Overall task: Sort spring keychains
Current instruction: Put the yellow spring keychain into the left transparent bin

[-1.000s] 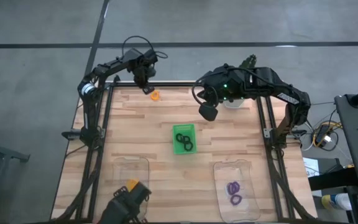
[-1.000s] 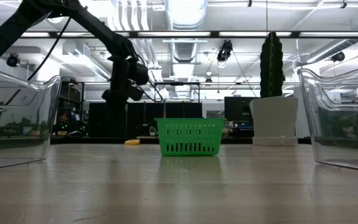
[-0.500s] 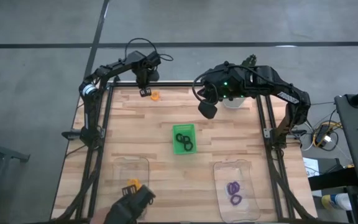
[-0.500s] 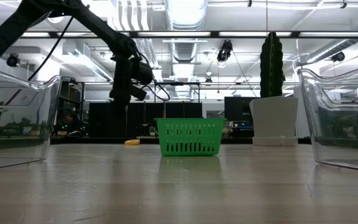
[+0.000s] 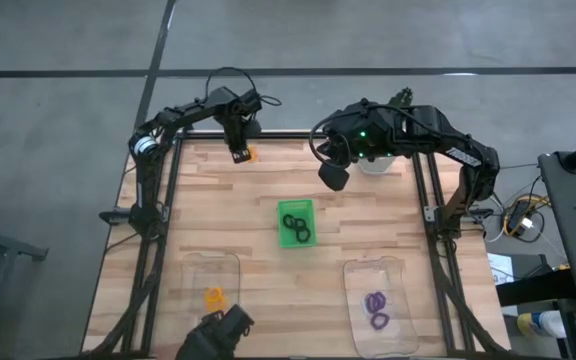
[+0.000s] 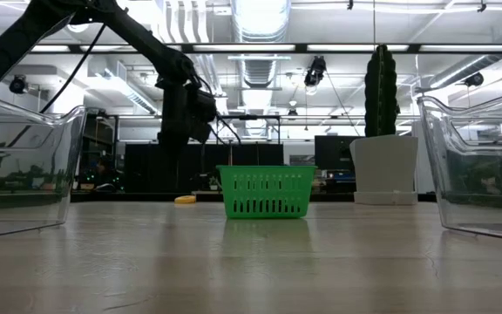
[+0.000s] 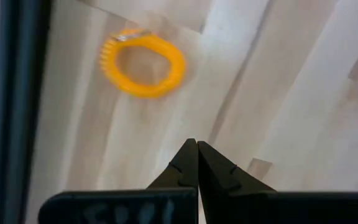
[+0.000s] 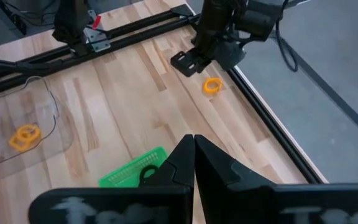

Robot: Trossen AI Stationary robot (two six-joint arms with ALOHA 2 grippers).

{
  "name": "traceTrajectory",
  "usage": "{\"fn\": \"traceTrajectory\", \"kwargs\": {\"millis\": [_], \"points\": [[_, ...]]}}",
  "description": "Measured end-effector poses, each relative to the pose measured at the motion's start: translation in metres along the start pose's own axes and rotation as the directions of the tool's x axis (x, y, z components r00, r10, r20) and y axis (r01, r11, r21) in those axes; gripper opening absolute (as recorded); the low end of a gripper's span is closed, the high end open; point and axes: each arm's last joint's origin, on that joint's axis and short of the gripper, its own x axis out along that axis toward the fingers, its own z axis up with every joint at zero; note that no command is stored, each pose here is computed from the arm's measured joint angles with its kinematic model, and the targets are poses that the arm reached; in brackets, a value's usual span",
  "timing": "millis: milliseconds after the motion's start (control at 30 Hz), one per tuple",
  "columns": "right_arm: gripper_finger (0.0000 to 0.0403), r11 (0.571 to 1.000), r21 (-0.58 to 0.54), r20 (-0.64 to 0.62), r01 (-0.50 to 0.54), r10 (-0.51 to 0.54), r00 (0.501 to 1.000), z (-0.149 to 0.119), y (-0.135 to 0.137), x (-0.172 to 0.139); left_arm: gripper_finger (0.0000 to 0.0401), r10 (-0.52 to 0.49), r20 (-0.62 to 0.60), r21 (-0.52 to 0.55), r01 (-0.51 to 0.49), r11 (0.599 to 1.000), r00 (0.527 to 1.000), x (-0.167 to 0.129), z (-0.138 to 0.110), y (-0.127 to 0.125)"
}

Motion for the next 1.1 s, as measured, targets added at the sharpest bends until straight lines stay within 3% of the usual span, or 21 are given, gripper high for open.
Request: {"fn": "traceTrajectory", "kwargs": {"millis": [100,233,400,500,633,733,800,867,933,1033,1100], "points": [[0.0008,1.000,0.000,0.002,-0.001,0.001,1.000,0.000,0.000,0.000,0.0000,0.000,-0.008,-0.028,0.000,1.000,1.000,0.001,0.000,-0.001],[0.0008,1.000,0.001,0.002,-0.001,0.001,1.000,0.000,0.000,0.000,0.0000,0.021,0.057,-0.175,-0.011,0.985,0.998,-0.014,0.006,0.001],[0.0008,1.000,-0.009,-0.004,-0.001,0.001,1.000,0.000,0.001,0.003,0.0000,-0.089,0.146,-0.275,0.127,0.953,0.985,-0.019,0.011,-0.002],[0.0008,1.000,-0.010,-0.005,-0.001,0.001,1.000,0.000,0.001,0.004,0.0000,-0.128,0.202,-0.448,0.208,0.870,0.971,-0.024,0.016,-0.003],[0.0008,1.000,-0.012,-0.005,-0.001,0.001,1.000,0.000,0.001,0.004,0.0000,-0.166,0.264,-0.681,0.305,0.666,0.950,-0.026,0.023,-0.007],[0.0008,1.000,-0.022,-0.005,-0.002,0.002,1.000,0.000,0.001,0.004,0.0000,-0.151,0.335,-0.771,0.363,0.523,0.930,-0.027,0.035,-0.015],[0.0008,1.000,-0.029,-0.005,-0.001,0.001,1.000,0.000,0.001,0.004,0.0000,-0.135,0.425,-0.743,0.430,0.513,0.895,-0.029,0.048,-0.021],[0.0008,0.999,-0.035,-0.010,0.000,0.000,1.000,-0.001,0.001,0.004,0.0000,-0.122,0.513,-0.688,0.492,0.533,0.850,-0.033,0.063,-0.031],[0.0008,0.999,-0.041,-0.031,0.005,-0.006,1.000,-0.003,0.000,0.003,0.0000,-0.093,0.591,-0.662,0.547,0.512,0.801,-0.035,0.075,-0.038],[0.0008,0.999,-0.033,-0.051,0.010,-0.011,0.999,-0.005,-0.004,0.000,0.0000,0.057,0.649,-0.688,0.553,0.469,0.759,-0.039,0.086,-0.045],[0.0008,1.000,-0.022,-0.045,0.014,-0.015,0.999,-0.005,-0.006,-0.002,0.0000,0.185,0.644,-0.719,0.506,0.476,0.742,-0.040,0.090,-0.050]]}}
